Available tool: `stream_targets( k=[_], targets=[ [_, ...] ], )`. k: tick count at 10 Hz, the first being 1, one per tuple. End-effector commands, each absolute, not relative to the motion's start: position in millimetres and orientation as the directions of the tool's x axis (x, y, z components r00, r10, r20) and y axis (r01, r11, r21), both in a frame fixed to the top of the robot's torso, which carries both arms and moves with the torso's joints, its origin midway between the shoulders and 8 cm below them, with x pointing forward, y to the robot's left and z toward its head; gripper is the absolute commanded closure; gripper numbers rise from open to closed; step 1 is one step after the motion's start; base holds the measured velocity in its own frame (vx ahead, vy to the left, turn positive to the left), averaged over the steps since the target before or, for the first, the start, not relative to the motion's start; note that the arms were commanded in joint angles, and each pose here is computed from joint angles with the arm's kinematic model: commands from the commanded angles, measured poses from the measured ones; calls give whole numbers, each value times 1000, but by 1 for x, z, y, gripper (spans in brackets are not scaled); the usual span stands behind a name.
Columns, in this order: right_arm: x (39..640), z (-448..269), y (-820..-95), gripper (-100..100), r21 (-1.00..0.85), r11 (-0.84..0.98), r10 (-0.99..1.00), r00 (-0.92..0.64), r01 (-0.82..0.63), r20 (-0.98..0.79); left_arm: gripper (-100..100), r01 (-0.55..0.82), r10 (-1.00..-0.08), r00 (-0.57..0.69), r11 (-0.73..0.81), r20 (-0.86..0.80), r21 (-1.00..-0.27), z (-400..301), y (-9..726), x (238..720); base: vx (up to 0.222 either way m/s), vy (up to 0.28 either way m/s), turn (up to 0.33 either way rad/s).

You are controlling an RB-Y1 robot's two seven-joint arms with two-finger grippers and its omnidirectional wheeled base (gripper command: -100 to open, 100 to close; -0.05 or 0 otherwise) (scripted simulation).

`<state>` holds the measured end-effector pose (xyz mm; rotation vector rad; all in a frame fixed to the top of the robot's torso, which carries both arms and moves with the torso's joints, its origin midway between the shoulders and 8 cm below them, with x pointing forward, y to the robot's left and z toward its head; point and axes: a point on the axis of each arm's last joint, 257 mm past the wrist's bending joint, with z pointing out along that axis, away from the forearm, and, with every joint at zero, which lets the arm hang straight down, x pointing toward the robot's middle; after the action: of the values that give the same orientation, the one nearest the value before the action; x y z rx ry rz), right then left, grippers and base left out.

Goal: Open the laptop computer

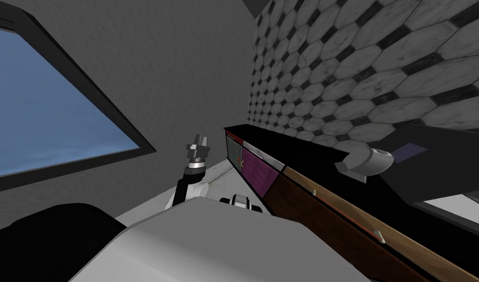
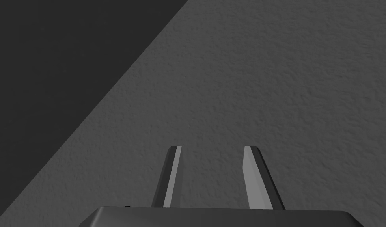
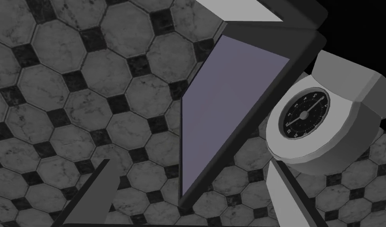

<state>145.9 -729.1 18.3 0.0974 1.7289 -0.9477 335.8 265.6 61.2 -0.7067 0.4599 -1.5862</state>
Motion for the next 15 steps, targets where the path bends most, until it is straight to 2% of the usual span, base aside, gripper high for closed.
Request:
stream_targets(
  k=[1, 7, 10, 11, 15],
  targets=[
    [127, 45, -753, -100, -660, 572, -448, -488, 488, -749, 0, 737, -984, -34, -143, 176, -660, 61, 266, 336, 117, 12, 143],
    [117, 106, -780, -100, -839, 360, -556, -629, 408, -544, 0, 737, -984, -34, -143, 176, -660, 61, 266, 336, 112, 12, 114],
    [115, 104, -781, -100, -827, 379, -546, -621, 416, -563, 0, 737, -984, -34, -143, 175, -660, 61, 266, 336, 56, -34, 4],
    [115, 104, -781, 100, -826, 379, -546, -620, 416, -563, 0, 737, -984, -34, -143, 176, -660, 61, 266, 336, 5, 0, 3],
    [107, 100, -789, 100, -702, 475, -458, -532, 531, -712, 0, 737, -984, -34, -143, 175, -660, 61, 266, 336, -67, -46, 14]
  ],
)
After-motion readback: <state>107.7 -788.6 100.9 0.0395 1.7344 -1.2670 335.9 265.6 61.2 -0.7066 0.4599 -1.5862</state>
